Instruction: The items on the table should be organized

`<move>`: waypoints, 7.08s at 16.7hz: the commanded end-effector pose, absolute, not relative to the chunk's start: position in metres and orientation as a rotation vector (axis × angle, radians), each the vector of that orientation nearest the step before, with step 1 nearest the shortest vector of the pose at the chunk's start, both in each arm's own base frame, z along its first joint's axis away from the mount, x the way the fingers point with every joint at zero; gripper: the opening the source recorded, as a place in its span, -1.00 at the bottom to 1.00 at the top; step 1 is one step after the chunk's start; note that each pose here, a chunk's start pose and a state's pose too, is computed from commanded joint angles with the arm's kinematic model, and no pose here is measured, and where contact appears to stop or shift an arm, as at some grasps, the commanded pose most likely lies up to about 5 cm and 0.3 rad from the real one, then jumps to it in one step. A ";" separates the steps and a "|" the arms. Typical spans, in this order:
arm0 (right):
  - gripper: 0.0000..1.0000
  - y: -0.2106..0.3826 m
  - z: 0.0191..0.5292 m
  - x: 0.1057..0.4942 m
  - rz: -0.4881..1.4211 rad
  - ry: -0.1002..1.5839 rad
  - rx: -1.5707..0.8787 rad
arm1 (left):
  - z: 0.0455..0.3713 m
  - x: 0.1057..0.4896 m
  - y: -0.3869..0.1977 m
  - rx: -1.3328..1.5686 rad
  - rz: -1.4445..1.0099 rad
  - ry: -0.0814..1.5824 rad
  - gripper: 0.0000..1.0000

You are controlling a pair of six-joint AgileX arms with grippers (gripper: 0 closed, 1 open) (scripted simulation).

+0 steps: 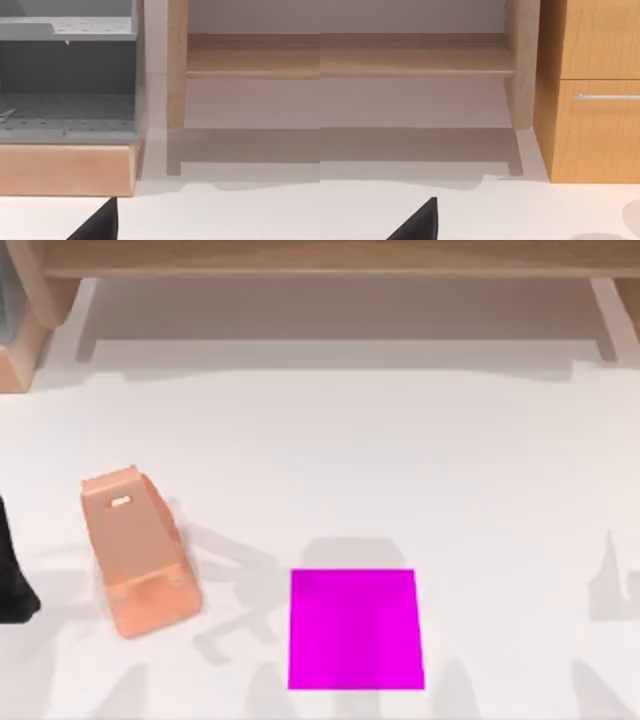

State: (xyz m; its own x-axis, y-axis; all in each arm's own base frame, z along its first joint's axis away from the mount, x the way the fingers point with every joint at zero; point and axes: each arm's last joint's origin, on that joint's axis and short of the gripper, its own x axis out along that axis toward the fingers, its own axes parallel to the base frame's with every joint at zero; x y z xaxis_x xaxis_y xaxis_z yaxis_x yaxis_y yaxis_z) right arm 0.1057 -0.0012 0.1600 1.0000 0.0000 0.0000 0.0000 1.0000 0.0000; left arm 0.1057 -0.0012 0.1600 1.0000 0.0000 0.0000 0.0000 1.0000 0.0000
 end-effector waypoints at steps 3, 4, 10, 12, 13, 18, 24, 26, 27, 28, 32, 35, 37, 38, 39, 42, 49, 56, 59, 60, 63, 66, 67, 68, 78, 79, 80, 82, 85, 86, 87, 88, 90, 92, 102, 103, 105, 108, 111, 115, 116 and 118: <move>1.00 -0.001 0.160 0.106 0.000 0.000 0.000 | 0.160 0.106 -0.001 0.008 0.000 0.010 1.00; 1.00 -0.001 0.160 0.106 0.000 0.000 0.000 | 0.161 0.107 -0.001 0.024 -0.001 0.031 1.00; 1.00 -0.001 0.160 0.106 0.000 0.000 0.000 | 0.176 0.122 -0.001 0.288 -0.057 0.366 1.00; 1.00 -0.001 0.160 0.106 0.000 0.000 0.000 | 0.181 0.136 0.000 0.423 -0.123 0.541 1.00; 1.00 -0.001 0.160 0.106 0.000 0.000 0.000 | 0.182 0.145 0.001 0.490 -0.168 0.637 1.00; 1.00 -0.001 0.160 0.106 0.000 0.000 0.000 | 0.185 0.205 0.010 0.742 -0.457 1.047 1.00; 1.00 -0.001 0.160 0.106 0.000 0.000 0.000 | 0.183 0.281 0.033 0.891 -0.787 1.290 1.00; 1.00 -0.001 0.160 0.106 0.000 0.000 0.000 | 0.183 0.301 0.044 0.911 -0.858 1.325 1.00; 1.00 -0.001 0.160 0.106 0.000 0.000 0.000 | 0.183 0.310 0.049 0.918 -0.883 1.336 1.00; 1.00 -0.001 0.160 0.106 0.000 0.000 0.000 | 0.184 0.319 0.054 0.923 -0.903 1.345 1.00; 1.00 -0.001 0.160 0.106 0.000 0.000 0.000 | 0.192 0.342 0.074 0.937 -0.939 1.358 1.00; 1.00 -0.001 0.160 0.106 0.000 0.000 0.000 | 0.196 0.351 0.084 0.942 -0.949 1.363 1.00; 1.00 -0.001 0.160 0.106 0.000 0.000 0.000 | 0.197 0.353 0.085 0.942 -0.950 1.364 1.00; 1.00 -0.001 0.160 0.106 0.000 0.000 0.000 | 0.197 0.353 0.085 0.942 -0.950 1.364 1.00; 1.00 -0.001 0.160 0.106 0.000 0.000 0.000 | 0.197 0.353 0.085 0.942 -0.950 1.364 1.00; 1.00 -0.001 0.160 0.106 0.000 0.000 0.000 | 0.196 0.353 0.084 0.946 -0.951 1.361 1.00; 1.00 -0.001 0.160 0.106 0.000 0.000 0.000 | 0.128 0.355 0.086 0.947 -0.942 1.357 1.00; 1.00 -0.001 0.160 0.106 0.000 0.000 0.000 | 0.107 0.352 0.086 0.942 -0.950 1.364 1.00; 1.00 -0.001 0.160 0.106 0.000 0.000 0.000 | 0.107 0.352 0.086 0.942 -0.950 1.364 0.55; 1.00 -0.001 0.160 0.106 0.000 0.000 0.000 | 0.107 0.352 0.086 0.942 -0.950 1.364 0.40; 1.00 -0.001 0.160 0.106 0.000 0.000 0.000 | 0.107 0.352 0.086 0.942 -0.950 1.364 -0.06; 1.00 -0.001 0.160 0.106 0.000 0.000 0.000 | 0.107 0.352 0.086 0.942 -0.950 1.364 -0.51; 1.00 -0.001 0.160 0.106 0.000 0.000 0.000 | 0.107 0.352 0.086 0.942 -0.950 1.364 -0.66; 1.00 -0.001 0.160 0.106 0.000 0.000 0.000 | 0.107 0.352 0.086 0.942 -0.950 1.364 -0.81; 1.00 -0.001 0.160 0.106 0.000 0.000 0.000 | 0.114 0.351 0.084 0.944 -0.944 1.357 -1.00; 1.00 -0.001 0.160 0.106 0.000 0.000 0.000 | 0.114 0.352 0.085 0.944 -0.943 1.357 -1.00; 1.00 -0.001 0.160 0.106 0.000 0.000 0.000 | 0.118 0.353 0.085 0.945 -0.942 1.355 -1.00; 1.00 -0.001 0.160 0.106 0.000 0.000 0.000 | 0.134 0.356 0.086 0.949 -0.943 1.352 -1.00; 1.00 -0.001 0.160 0.106 0.000 0.000 0.000 | 0.168 0.355 0.085 0.940 -0.963 1.368 -1.00; 1.00 -0.001 0.160 0.106 0.000 0.000 0.000 | 0.181 0.354 0.085 0.937 -0.966 1.371 -1.00; 1.00 -0.001 0.160 0.106 0.000 0.000 0.000 | 0.192 0.354 0.085 0.938 -0.963 1.369 -1.00; 1.00 -0.001 0.160 0.106 0.000 0.000 0.000 | 0.203 0.353 0.085 0.940 -0.956 1.365 -1.00; 1.00 -0.001 0.160 0.106 0.000 0.000 0.000 | 0.214 0.351 0.084 0.944 -0.944 1.357 -1.00; 1.00 -0.001 0.160 0.106 0.000 0.000 0.000 | 0.214 0.351 0.084 0.944 -0.944 1.357 -1.00; 1.00 -0.001 0.160 0.106 0.000 0.000 0.000 | 0.281 0.351 -0.005 1.456 -1.167 0.908 -1.00; 1.00 -0.001 0.160 0.106 0.000 0.000 0.000 | 0.290 0.348 -0.025 1.548 -1.215 0.817 -1.00; 1.00 -0.001 0.160 0.106 0.000 0.000 0.000 | 0.301 0.341 -0.066 1.724 -1.322 0.625 -1.00; 1.00 -0.001 0.160 0.106 0.000 0.000 0.000 | 0.294 0.330 -0.136 1.945 -1.520 0.350 -1.00; 1.00 -0.001 0.160 0.106 0.000 0.000 0.000 | 0.260 0.312 -0.204 2.091 -1.750 0.148 -1.00; 1.00 -0.001 0.160 0.106 0.000 0.000 0.000 | 0.196 0.279 -0.272 2.201 -2.043 0.007 -1.00; 1.00 -0.001 0.160 0.106 0.000 0.000 0.000 | 0.181 0.270 -0.283 2.217 -2.102 -0.007 -1.00; 1.00 -0.001 0.160 0.106 0.000 0.000 0.000 | 0.156 0.256 -0.298 2.239 -2.196 -0.017 -1.00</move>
State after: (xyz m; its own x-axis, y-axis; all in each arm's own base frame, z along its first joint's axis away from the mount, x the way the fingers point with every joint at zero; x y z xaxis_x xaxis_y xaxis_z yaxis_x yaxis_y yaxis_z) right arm 0.1057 -0.0012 0.1600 1.0000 0.0000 0.0000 0.0000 1.0000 0.0000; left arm 0.2563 -0.2978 0.1560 0.0194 -0.0113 -0.9997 -0.0040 -0.9999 0.0112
